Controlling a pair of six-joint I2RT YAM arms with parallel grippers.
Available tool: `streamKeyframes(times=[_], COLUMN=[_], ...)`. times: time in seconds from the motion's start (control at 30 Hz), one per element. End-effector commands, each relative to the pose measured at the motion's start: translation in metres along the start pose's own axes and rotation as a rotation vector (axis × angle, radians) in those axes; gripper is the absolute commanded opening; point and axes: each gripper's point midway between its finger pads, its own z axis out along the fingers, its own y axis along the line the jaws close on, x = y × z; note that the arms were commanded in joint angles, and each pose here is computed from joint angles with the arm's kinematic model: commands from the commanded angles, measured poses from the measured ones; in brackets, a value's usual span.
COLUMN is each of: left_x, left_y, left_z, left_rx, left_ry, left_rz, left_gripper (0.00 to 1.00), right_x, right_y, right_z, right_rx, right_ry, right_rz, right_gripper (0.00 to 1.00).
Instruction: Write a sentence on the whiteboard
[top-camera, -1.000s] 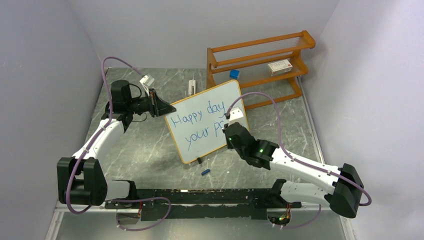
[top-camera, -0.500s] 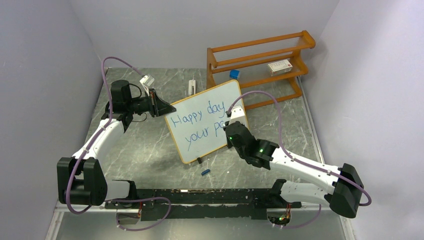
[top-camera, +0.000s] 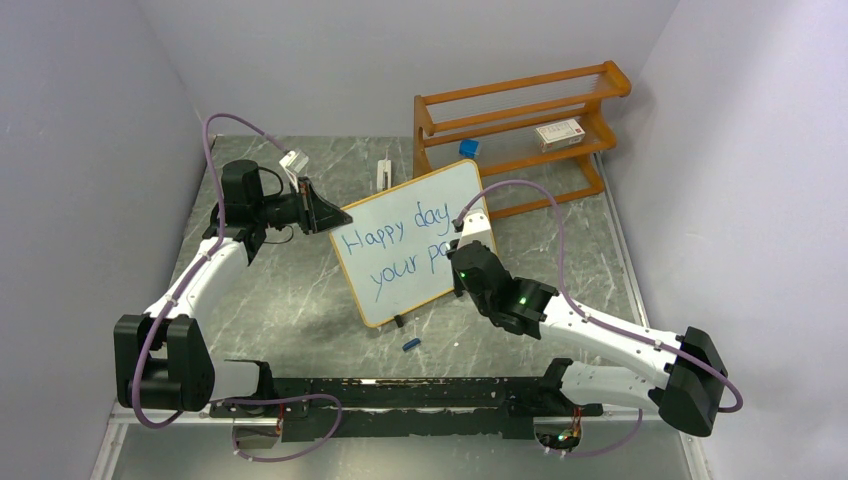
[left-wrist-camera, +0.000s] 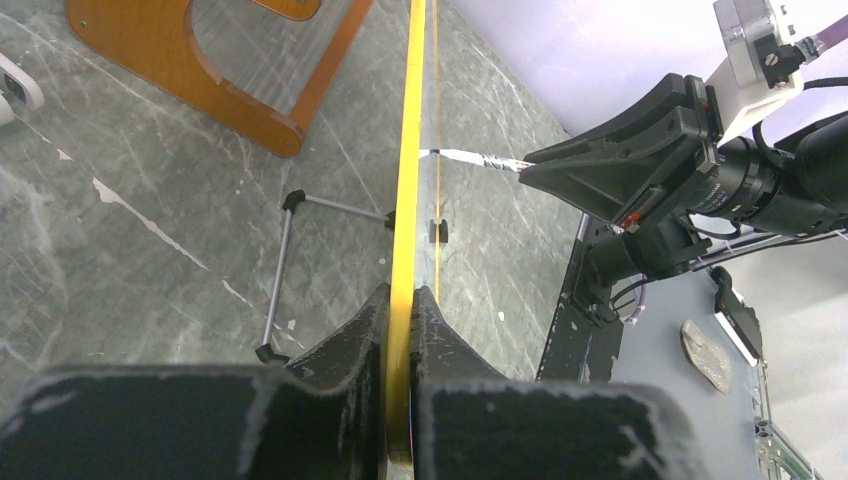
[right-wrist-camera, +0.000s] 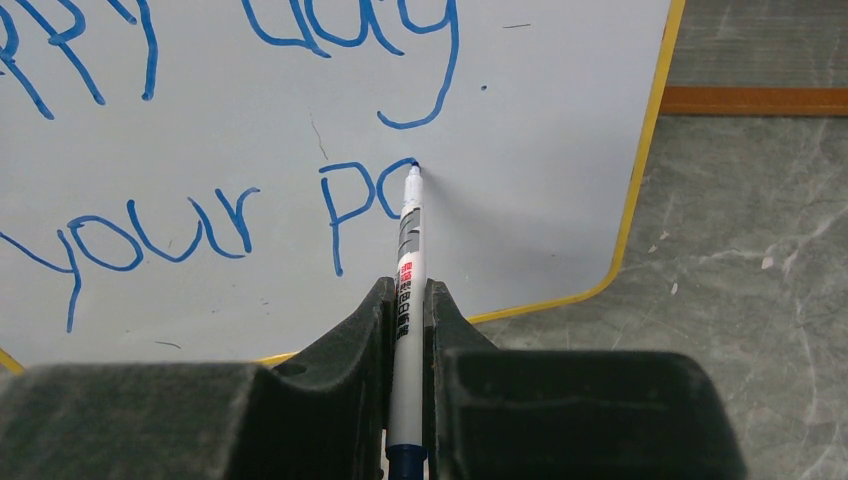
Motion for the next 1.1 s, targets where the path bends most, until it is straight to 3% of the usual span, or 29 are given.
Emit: streamKeyframes(times=[0.0, 0.53, 1.07], left_x=[0.016, 0.016, 0.016], left_y=[0.01, 0.011, 0.011], left_z=[0.006, 0.006, 0.005], left_rx=[-0.032, -0.034, -0.038], left_ry=[0.044, 0.044, 0.045], left_rz=[-0.023, -0.024, -0.019], left_gripper=[0.05, 0.05, 0.05], right_x=[0.003, 0.034, 0.021], right_y=[-0.004, -0.006, -0.018], right_z=[0.001, -0.003, -0.006], right_rx=[0.013, 0.003, 0.054], right_ry=[0.009, 0.105, 0.042], right_rz=[0.005, 0.001, 0.033], right_gripper=[0.0, 0.0, 0.0])
